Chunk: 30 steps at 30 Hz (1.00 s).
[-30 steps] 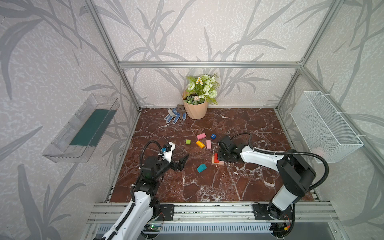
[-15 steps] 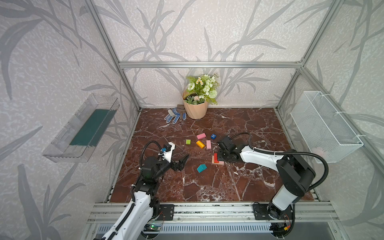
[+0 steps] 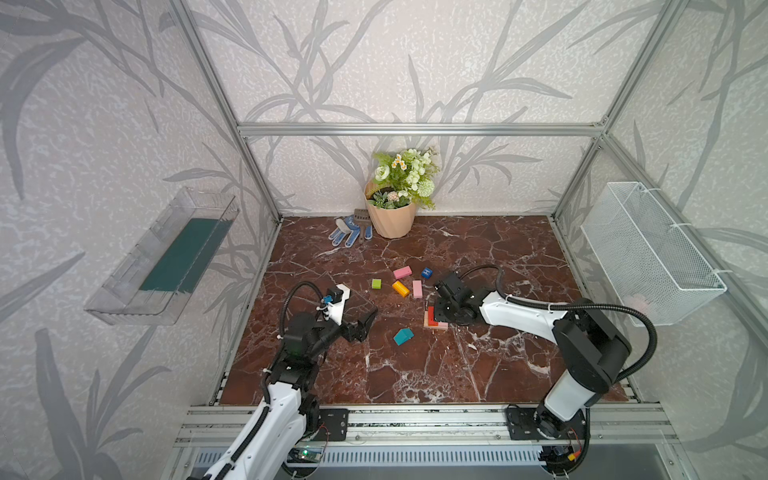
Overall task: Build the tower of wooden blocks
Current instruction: 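Lower the pink bar beside the red bar on the beige bars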
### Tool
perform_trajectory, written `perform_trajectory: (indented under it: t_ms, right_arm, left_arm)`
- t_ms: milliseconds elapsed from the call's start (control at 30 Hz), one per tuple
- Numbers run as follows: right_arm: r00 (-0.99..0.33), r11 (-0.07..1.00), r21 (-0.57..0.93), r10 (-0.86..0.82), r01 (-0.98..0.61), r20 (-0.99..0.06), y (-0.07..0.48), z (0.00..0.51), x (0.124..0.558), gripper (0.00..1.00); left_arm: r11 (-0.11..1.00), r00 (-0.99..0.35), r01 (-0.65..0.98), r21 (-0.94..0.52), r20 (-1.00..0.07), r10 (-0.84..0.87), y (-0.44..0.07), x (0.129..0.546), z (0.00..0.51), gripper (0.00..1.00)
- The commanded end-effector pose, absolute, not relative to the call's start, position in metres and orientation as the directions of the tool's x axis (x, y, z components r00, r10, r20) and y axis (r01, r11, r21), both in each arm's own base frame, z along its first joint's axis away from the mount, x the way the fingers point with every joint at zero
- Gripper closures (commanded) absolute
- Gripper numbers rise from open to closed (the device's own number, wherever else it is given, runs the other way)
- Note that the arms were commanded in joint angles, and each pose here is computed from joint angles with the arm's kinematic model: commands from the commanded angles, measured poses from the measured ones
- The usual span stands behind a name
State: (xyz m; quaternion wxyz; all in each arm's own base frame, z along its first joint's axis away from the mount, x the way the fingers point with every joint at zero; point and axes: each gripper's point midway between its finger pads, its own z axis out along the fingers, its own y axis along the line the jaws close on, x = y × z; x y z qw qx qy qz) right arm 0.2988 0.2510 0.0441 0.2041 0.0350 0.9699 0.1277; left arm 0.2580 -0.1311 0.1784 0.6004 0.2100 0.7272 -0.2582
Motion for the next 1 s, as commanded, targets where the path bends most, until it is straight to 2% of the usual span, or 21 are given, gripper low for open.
perform_trajectory:
  t_ms: [0,467,733,967]
  right_arm:
    - [-0.910,0.960,0.279,0.099,-0.019,-0.403,0.262,0.051,0.300,0.43]
    - [-0.897,0.966,0.260,0.114,-0.001,-0.427,0.258,0.055,0.295,0.43]
    - [-0.897,0.972,0.237,0.111,0.008,-0.427,0.256,0.054,0.297,0.35]
    - [-0.891,0.970,0.242,0.099,-0.012,-0.443,0.256,0.061,0.293,0.36]
  left_arm:
    - [0.771,-0.151,0.630,-0.097,-0.989,-0.001,-0.133,0.258,0.187,0.01]
    - [0.769,-0.149,0.632,-0.095,-0.989,0.000,-0.134,0.257,0.187,0.01]
    - [0.769,-0.149,0.632,-0.095,-0.989,0.001,-0.133,0.257,0.187,0.01]
    - [0.770,-0.149,0.632,-0.095,-0.989,0.000,-0.133,0.257,0.187,0.01]
